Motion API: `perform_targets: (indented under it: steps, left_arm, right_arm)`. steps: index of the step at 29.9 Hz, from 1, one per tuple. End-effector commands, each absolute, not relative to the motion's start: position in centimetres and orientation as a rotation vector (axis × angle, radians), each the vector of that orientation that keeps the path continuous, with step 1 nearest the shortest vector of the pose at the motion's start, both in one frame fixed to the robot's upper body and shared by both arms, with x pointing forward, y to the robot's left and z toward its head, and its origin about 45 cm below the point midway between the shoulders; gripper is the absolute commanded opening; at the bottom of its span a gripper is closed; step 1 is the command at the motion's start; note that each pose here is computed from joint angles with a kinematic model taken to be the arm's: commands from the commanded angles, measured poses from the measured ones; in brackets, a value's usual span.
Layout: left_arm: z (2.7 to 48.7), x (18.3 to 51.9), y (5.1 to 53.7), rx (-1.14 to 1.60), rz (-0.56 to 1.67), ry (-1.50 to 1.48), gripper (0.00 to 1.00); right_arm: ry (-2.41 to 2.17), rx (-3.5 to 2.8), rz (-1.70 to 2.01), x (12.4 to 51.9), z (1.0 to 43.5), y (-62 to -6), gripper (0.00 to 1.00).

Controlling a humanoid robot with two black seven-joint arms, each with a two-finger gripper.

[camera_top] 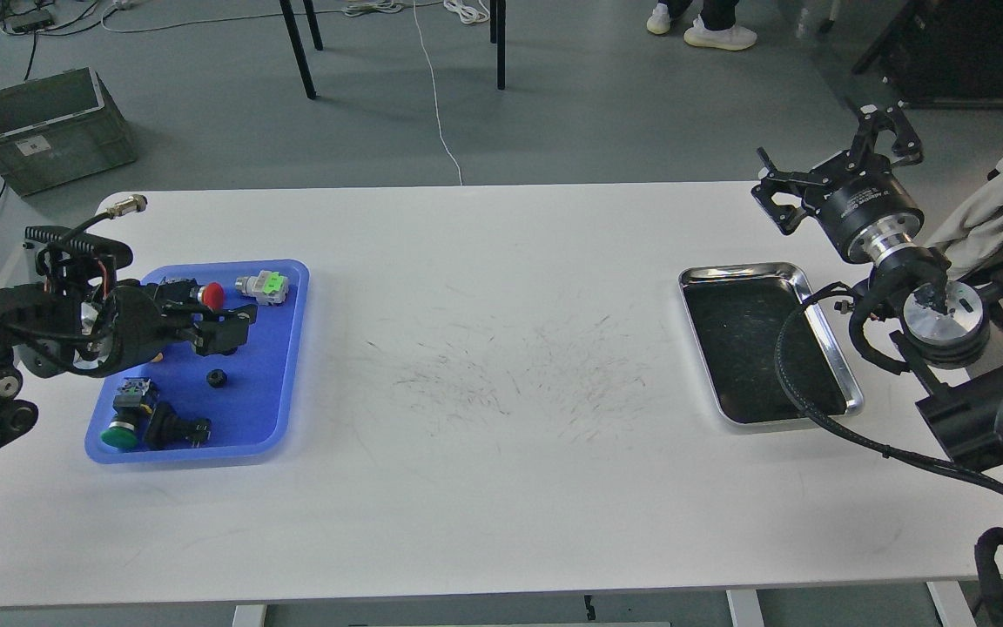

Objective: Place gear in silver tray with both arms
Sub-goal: 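Lower the left gripper onto a small black gear in the blue tray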

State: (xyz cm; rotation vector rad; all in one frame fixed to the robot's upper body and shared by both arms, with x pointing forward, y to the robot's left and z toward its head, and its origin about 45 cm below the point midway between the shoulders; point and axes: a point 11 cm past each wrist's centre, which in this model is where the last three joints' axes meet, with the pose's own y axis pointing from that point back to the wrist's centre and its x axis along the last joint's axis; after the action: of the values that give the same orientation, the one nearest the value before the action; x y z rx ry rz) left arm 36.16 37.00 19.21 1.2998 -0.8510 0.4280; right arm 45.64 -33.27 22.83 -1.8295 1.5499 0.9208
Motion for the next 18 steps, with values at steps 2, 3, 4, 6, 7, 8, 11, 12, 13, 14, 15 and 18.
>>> perform_targets:
  steps: [2,3,4,6,7,8,11,12,13,14,15,18]
  left_arm:
    - [17.7,36.7,37.0,1.311,0.44,-0.837,0.96]
    - [17.5,36.9,36.9,1.308,0.444,-0.837,0.96]
    - [17.3,37.0,36.8,1.308,0.449,-0.835,0.96]
    - [16.4,36.7,36.6,1.309,0.444,-0.822,0.96]
    - [15.9,36.5,36.6,1.31,0.441,-0.813,0.96]
    - [15.7,36.3,36.6,1.309,0.44,-0.809,0.95]
    - [15.3,36.2,36.4,1.311,0.433,-0.812,0.95]
    - [14.9,36.0,36.6,1.322,0.427,-0.81,0.94]
    - [14.6,35.8,36.7,1.329,0.418,-0.812,0.94]
    - [14.4,35.9,36.7,1.336,0.415,-0.819,0.94]
    - [14.3,36.0,36.8,1.339,0.414,-0.825,0.93]
    - [13.7,36.2,37.0,1.352,0.413,-0.828,0.92]
  right_arm:
    - [1.553,-1.826,0.925,45.6,22.7,-33.2,0.99]
    - [1.553,-1.826,0.925,45.6,22.7,-33.2,0.99]
    - [1.555,-1.825,0.925,45.6,22.7,-33.3,0.99]
    - [1.556,-1.825,0.924,45.6,22.7,-33.3,0.99]
    - [1.556,-1.825,0.924,45.6,22.7,-33.3,0.99]
    - [1.556,-1.825,0.924,45.6,22.7,-33.3,0.99]
    - [1.559,-1.825,0.923,45.6,22.7,-33.5,0.99]
    - [1.558,-1.824,0.924,45.6,22.7,-33.4,0.99]
    - [1.558,-1.826,0.925,45.6,22.6,-33.4,0.99]
    - [1.559,-1.824,0.925,45.6,22.6,-33.4,0.99]
    - [1.559,-1.823,0.925,45.6,22.6,-33.4,0.99]
    - [1.559,-1.823,0.925,45.6,22.6,-33.4,0.99]
